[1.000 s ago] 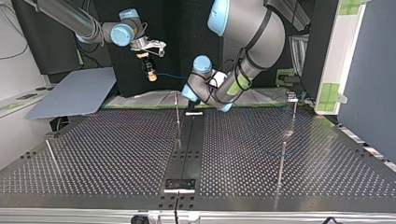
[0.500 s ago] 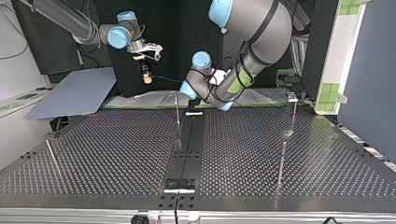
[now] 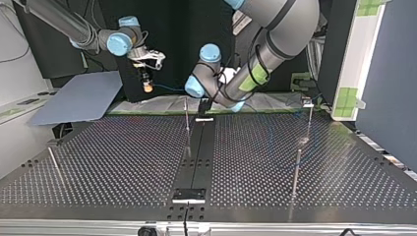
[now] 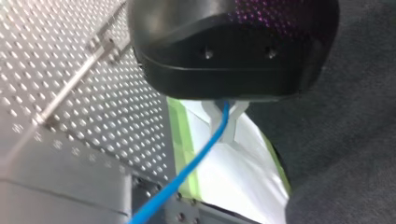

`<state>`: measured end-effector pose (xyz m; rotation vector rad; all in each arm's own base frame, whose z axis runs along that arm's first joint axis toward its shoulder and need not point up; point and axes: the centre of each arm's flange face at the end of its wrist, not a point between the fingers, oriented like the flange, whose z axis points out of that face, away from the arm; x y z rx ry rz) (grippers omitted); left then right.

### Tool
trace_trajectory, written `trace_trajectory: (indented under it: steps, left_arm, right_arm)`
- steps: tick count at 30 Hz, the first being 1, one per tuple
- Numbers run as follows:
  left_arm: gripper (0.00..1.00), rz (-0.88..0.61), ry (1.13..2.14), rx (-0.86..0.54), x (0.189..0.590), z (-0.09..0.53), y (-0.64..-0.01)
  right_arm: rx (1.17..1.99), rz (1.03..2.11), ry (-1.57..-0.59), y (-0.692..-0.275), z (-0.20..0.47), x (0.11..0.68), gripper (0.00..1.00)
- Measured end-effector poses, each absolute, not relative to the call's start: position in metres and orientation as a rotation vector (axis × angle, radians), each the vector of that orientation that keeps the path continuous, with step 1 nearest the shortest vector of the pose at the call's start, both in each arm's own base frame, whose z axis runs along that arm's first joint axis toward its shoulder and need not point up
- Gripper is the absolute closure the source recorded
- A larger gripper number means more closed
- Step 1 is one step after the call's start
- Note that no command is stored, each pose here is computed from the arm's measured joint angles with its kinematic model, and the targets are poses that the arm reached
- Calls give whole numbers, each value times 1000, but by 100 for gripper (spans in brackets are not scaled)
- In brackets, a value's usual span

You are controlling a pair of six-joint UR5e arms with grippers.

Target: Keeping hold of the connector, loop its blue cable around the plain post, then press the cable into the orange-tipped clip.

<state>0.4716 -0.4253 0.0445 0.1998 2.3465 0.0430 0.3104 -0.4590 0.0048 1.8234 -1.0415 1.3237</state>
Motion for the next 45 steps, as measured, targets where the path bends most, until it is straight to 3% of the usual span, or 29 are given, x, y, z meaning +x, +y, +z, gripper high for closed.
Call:
trace_trajectory:
  steps: [20, 31, 45]
  left_arm:
    - [100, -25, 2280, 173, 395, 12, -442]
    - [100, -134, 2214, 87, 416, 10, -443]
    - [100, -284, 2058, -3, 468, 27, -452]
  right_arm:
    - [1743, 1335, -1115, -484, 10, 286, 100]
    - [1738, 1331, -1119, -487, 10, 282, 100]
    - [1728, 1318, -1128, -495, 12, 275, 100]
